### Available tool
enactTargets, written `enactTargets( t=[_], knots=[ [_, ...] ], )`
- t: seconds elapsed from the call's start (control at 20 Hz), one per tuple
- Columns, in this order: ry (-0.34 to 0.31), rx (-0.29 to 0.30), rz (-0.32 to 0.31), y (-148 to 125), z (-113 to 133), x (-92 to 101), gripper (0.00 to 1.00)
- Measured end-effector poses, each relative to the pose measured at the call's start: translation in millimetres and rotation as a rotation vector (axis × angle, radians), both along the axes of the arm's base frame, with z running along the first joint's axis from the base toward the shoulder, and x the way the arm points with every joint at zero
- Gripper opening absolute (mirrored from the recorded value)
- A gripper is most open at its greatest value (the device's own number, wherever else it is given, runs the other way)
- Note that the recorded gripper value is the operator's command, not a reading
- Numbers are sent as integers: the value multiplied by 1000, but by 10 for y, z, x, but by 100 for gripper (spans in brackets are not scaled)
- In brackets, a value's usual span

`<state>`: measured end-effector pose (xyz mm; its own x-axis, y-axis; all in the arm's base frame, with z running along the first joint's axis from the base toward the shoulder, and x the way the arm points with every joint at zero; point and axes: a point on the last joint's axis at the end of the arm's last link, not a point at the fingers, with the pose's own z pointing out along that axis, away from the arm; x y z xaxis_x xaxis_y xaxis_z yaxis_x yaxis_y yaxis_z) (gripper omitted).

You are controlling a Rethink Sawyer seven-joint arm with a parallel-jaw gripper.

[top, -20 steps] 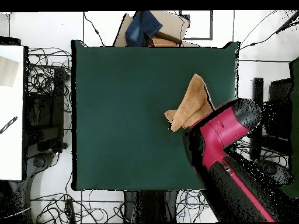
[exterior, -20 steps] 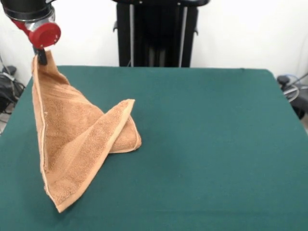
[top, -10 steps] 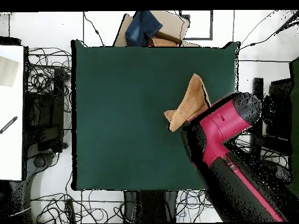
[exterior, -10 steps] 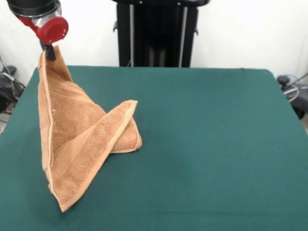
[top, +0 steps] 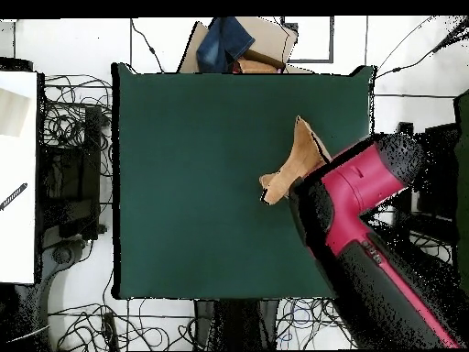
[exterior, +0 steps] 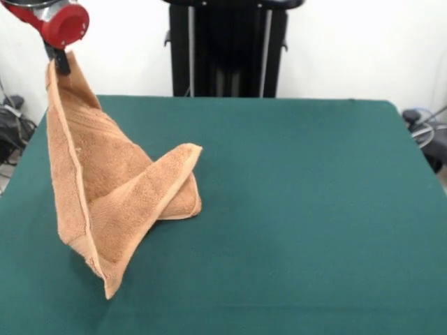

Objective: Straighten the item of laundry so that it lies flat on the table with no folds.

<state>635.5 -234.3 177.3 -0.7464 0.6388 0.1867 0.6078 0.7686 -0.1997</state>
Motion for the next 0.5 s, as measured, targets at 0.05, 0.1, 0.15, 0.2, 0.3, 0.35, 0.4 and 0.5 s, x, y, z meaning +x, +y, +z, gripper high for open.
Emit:
enactTargets(
  t=[0.05,0.1,0.15,0.2,0.3,0.35,0.4,0.5],
  knots=[
    [5,-5,6,-11,49,40,0],
    [9,-11,8,-19,100,81,0],
    [12,-15,8,-26,129,104,0],
    [14,-18,7,-31,152,120,0],
    [23,-30,5,-45,250,193,0],
    [24,-33,5,-43,277,215,0],
    [25,-36,6,-41,304,238,0],
    [29,-42,6,-39,372,291,0]
  ],
)
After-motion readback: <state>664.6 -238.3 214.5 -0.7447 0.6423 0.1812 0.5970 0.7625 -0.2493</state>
